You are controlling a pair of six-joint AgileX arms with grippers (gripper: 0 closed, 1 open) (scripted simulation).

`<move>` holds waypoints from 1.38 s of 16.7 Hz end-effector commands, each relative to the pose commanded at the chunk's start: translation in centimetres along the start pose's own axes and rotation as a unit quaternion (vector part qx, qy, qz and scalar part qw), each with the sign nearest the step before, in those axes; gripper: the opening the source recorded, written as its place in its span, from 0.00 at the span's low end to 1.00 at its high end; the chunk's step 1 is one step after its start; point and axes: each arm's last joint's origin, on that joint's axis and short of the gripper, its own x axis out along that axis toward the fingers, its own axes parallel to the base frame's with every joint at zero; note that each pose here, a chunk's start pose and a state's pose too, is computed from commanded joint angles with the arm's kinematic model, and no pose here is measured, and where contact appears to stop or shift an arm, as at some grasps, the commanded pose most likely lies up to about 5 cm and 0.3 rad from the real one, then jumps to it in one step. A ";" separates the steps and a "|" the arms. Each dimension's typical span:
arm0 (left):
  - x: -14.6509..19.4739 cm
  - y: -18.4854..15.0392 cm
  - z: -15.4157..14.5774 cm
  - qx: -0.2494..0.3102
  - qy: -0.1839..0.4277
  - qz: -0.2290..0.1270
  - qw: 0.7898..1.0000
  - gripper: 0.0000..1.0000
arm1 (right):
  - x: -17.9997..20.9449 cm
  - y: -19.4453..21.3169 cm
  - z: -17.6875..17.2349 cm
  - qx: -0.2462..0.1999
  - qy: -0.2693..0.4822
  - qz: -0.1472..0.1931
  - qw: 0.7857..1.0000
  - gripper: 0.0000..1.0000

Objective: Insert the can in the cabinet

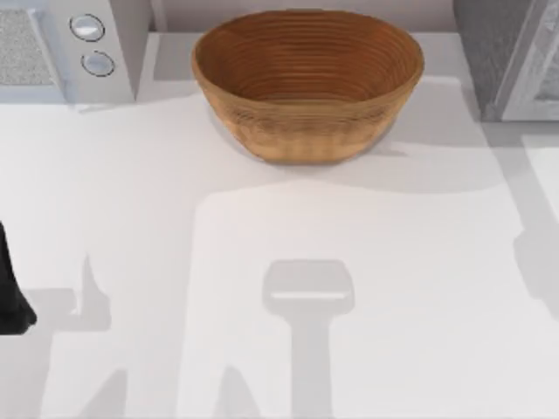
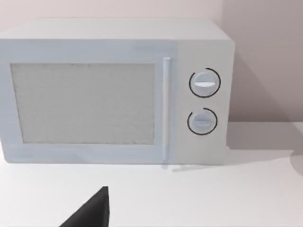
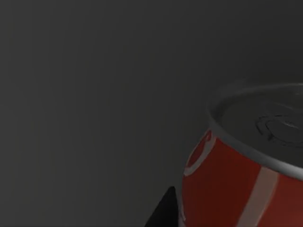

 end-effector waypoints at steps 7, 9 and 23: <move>0.0 0.0 0.0 0.000 0.000 0.000 1.000 1.00 | 0.0 0.0 0.0 0.000 0.000 0.000 1.000 0.15; 0.0 0.0 0.0 0.000 0.000 0.000 1.000 1.00 | 0.0 0.0 0.0 0.000 0.000 0.000 1.000 0.30; 0.0 0.0 0.0 0.000 0.000 0.000 1.000 1.00 | 0.0 0.0 0.0 0.000 0.000 0.000 1.000 1.00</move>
